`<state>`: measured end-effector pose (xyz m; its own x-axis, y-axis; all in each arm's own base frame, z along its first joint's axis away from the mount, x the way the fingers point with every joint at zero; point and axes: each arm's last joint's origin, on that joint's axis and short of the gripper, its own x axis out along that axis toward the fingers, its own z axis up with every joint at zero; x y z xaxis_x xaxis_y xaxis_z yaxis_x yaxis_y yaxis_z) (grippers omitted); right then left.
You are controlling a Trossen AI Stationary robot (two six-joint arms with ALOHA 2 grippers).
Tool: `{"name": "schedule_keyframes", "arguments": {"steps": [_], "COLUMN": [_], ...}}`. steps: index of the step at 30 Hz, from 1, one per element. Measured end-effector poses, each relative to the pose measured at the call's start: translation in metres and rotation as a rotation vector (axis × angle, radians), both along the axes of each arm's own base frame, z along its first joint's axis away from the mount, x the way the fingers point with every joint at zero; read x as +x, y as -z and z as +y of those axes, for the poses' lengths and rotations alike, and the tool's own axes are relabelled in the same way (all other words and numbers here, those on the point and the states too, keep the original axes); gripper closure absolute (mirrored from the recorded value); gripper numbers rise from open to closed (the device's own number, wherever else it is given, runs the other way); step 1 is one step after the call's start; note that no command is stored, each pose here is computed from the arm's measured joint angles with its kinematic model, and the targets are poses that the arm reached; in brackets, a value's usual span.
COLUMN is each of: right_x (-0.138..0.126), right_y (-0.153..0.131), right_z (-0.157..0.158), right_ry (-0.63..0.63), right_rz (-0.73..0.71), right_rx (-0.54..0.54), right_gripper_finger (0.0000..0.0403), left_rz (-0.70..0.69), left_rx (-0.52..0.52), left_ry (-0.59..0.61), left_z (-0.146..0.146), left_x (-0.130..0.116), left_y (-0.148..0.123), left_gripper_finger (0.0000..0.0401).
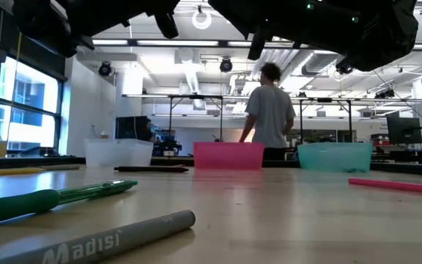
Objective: Sort crayons/erasers/pens/pencils in bins
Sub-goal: Put the gray crayon into the transparent bin
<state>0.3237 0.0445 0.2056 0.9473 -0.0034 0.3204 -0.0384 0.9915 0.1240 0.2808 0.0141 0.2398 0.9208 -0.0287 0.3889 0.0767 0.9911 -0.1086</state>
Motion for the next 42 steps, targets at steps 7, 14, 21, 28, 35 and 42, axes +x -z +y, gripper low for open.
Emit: {"name": "schedule_keyframes", "arguments": {"steps": [7,14,21,28,35,42], "right_x": [0.000,0.000,0.002,0.003,-0.001,-0.021], "right_y": [0.000,0.001,0.006,0.013,0.015,0.013], "right_z": [0.000,0.000,0.000,-0.001,-0.002,-0.007], "right_ry": [-0.003,-0.002,0.014,0.053,0.103,0.185], "right_rz": [0.000,0.007,0.067,0.154,0.337,0.637], "right_rx": [0.000,-0.012,-0.039,-0.068,-0.218,-0.274], "right_gripper_finger": [0.0387,0.0372,0.0279,0.0200,0.0191,0.0266], "left_rz": [0.003,0.010,0.015,0.051,0.164,0.354], "left_rx": [0.004,0.021,0.041,0.036,0.035,-0.035], "left_ry": [-0.002,0.003,0.021,0.006,-0.054,-0.175], "left_z": [0.000,0.000,0.002,0.013,0.027,0.053], "left_x": [0.000,0.000,-0.001,-0.005,-0.013,-0.037], "left_y": [0.000,0.001,-0.001,-0.005,-0.008,-0.012], "left_gripper_finger": [0.0374,0.0396,0.0398,0.0399,0.0399,0.0400]}}
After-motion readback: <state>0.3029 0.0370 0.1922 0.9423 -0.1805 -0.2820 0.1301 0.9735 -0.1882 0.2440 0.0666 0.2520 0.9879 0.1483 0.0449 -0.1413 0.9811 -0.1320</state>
